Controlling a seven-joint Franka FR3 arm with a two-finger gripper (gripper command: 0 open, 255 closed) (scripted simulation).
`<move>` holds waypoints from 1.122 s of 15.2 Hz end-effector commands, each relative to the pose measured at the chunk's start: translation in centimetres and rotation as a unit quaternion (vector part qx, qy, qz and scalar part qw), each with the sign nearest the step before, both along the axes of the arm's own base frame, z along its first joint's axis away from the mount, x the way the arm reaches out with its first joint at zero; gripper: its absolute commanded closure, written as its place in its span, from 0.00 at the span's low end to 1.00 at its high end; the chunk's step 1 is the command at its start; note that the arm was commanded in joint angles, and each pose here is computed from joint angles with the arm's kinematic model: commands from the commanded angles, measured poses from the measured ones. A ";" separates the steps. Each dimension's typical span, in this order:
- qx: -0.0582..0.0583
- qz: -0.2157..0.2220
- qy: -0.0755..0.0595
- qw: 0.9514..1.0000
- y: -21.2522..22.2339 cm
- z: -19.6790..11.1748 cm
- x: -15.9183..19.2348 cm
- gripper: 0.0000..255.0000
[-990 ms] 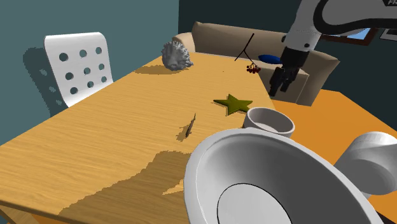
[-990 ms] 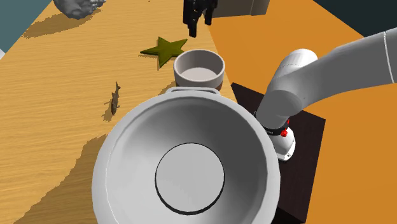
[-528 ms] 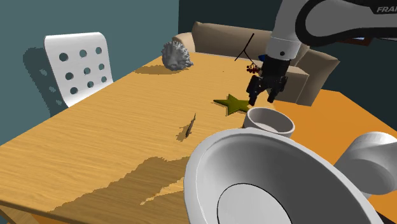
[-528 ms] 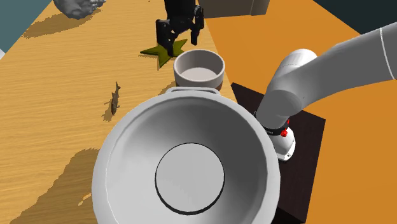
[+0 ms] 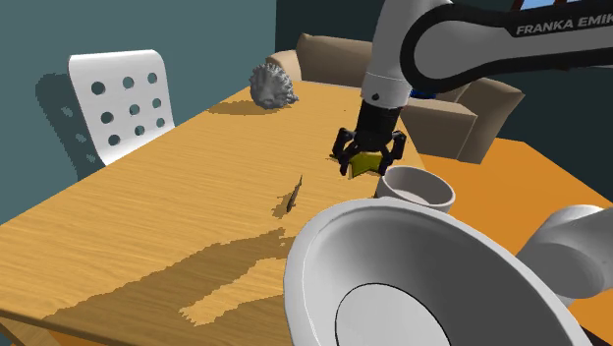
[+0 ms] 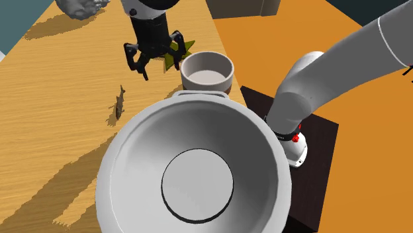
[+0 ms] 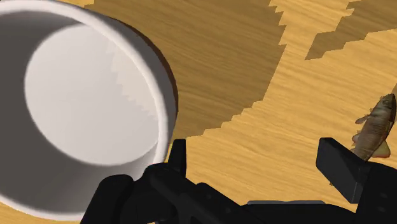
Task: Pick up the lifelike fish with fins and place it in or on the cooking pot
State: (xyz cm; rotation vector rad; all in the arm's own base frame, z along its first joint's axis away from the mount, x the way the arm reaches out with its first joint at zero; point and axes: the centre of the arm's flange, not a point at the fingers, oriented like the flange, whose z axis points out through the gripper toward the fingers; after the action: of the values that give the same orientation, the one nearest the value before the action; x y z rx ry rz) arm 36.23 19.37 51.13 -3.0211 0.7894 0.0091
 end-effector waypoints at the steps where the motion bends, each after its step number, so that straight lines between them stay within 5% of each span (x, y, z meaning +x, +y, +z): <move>1: 0.001 -0.037 0.003 0.999 2.3 -0.9 1.4 0.00; 6: 0.001 -0.122 0.009 0.993 7.3 -2.9 5.3 0.00; 11: 0.000 -0.204 0.014 0.979 11.6 -4.8 9.8 0.00; 17: 0.000 -0.204 0.014 0.979 11.6 -8.0 9.7 0.00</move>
State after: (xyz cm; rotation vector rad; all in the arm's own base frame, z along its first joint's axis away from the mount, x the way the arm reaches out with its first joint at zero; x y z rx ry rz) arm 45.96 30.94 43.65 -2.8021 1.3911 0.0470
